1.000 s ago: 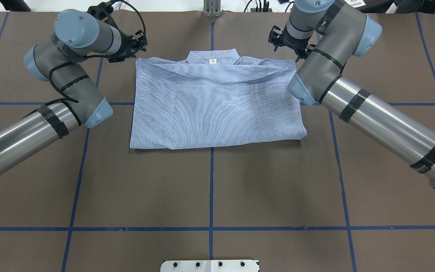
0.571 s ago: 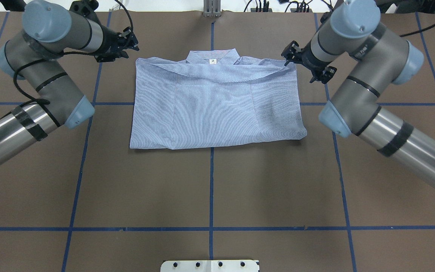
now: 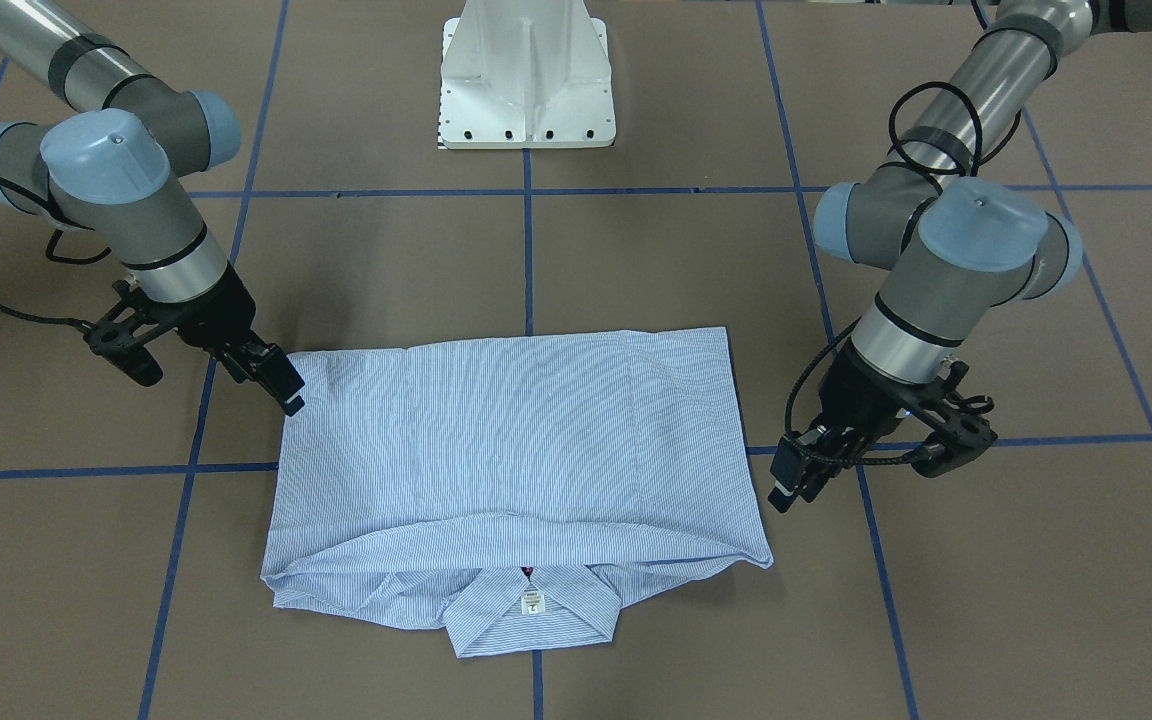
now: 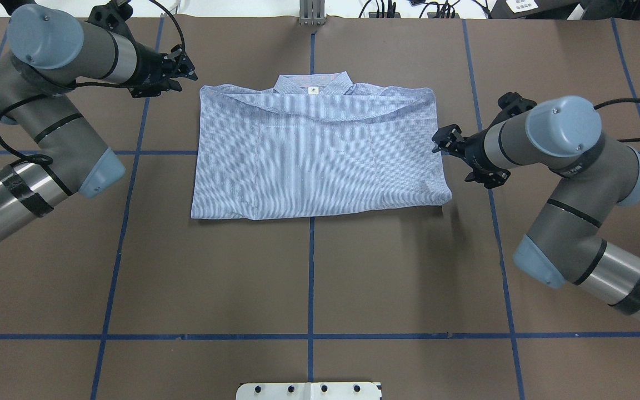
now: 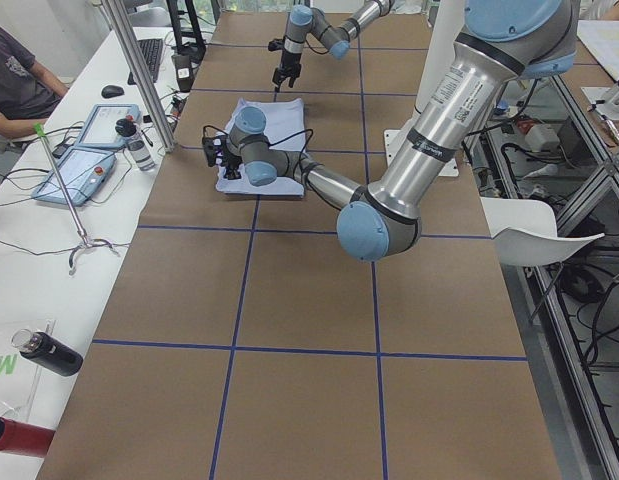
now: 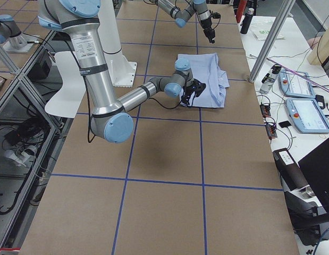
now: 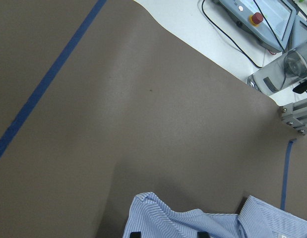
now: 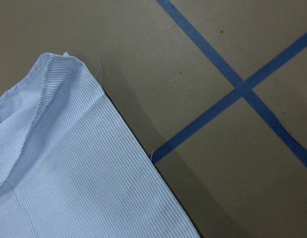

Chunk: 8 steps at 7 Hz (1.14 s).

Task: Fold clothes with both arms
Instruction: 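Grasp the shirt's side edge with the right gripper while the left withdraws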

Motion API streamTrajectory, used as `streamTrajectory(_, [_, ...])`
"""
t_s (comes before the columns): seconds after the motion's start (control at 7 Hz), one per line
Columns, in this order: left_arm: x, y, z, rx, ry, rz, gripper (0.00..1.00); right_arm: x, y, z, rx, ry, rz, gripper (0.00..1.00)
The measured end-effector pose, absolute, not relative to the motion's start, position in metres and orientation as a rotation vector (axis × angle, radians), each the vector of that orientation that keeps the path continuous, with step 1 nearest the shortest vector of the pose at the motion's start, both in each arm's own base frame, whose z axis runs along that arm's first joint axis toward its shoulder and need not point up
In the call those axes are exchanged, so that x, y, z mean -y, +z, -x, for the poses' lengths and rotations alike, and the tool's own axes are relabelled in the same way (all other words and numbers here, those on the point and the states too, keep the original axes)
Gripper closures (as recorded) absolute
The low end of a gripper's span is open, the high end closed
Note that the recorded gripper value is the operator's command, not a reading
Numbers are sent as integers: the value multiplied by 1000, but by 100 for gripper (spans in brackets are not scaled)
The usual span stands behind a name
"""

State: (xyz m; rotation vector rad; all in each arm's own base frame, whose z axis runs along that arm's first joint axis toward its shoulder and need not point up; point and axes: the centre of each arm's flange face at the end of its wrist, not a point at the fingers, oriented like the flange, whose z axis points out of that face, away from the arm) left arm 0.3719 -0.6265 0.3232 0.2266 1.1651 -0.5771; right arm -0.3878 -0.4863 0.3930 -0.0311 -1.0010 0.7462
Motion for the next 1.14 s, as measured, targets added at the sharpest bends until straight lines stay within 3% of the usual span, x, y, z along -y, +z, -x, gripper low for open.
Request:
streamTrajectory(0.43, [626, 323, -371, -1165, -577, -228, 53, 462, 412, 403, 1021, 745, 45, 1])
streamTrajectory(0.57, [626, 323, -371, -1164, -578, -227, 53, 455, 416, 407, 1015, 736, 51, 19])
streamTrajectory(0.71, [626, 324, -372, -1163, -578, -226, 53, 449, 420, 411, 1009, 728, 59, 69])
streamTrajectory(0.86, [626, 325, -372, -1162, -579, -226, 53, 446, 420, 412, 1009, 733, 71, 100])
streamTrajectory(1.14, [626, 326, -371, -1160, -580, -226, 54, 442, 415, 415, 1019, 753, 93, 100])
